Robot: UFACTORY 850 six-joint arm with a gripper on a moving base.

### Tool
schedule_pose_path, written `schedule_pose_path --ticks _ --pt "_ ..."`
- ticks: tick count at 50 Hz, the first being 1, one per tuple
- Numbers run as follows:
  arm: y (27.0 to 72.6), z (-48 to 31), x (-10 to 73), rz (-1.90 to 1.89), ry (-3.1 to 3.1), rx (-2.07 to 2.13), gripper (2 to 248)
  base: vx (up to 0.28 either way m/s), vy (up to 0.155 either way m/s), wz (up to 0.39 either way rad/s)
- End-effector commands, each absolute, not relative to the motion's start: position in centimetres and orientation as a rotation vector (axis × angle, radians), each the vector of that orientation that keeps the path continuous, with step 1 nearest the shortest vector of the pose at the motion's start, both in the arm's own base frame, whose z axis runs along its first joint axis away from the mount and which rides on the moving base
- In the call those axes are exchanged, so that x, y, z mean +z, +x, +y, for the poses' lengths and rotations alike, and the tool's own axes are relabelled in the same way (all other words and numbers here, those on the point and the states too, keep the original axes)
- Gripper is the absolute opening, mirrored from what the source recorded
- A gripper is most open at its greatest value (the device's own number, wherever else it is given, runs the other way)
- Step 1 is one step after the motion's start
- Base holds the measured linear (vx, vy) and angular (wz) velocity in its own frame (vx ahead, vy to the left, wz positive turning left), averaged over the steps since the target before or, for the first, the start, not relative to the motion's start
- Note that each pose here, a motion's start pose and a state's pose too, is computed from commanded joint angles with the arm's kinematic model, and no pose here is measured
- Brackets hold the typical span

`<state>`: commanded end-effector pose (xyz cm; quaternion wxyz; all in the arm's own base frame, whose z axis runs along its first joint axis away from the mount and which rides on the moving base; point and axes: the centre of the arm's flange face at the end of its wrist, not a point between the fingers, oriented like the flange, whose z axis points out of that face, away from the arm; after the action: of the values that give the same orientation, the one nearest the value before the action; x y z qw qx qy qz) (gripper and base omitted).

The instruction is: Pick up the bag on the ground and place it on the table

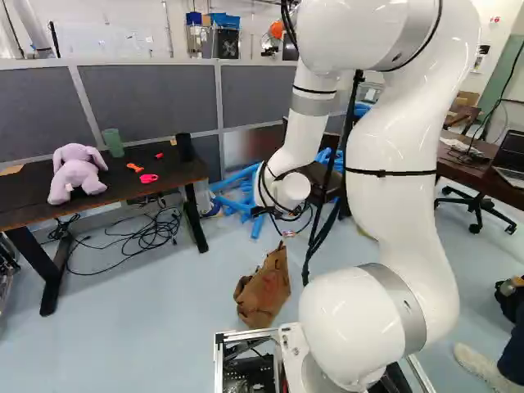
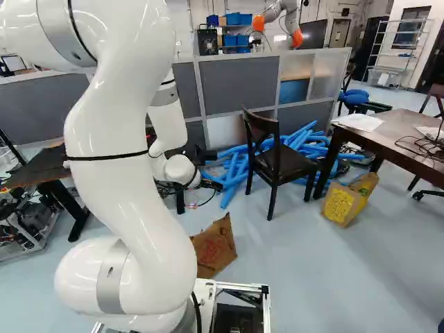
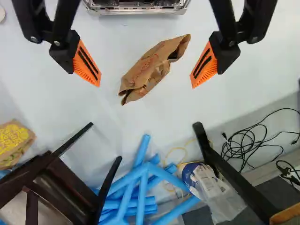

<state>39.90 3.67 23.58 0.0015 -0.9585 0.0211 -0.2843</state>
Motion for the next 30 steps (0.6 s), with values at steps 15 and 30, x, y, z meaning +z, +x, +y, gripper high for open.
schedule_pose_path --ticks 15,30 --pt "41.4 4.3 21.3 0.108 -3.041 -0.793 247 0.000 0.000 0.000" --pt "42.8 5.4 19.2 0.155 -3.064 -0.712 247 0.000 0.000 0.000"
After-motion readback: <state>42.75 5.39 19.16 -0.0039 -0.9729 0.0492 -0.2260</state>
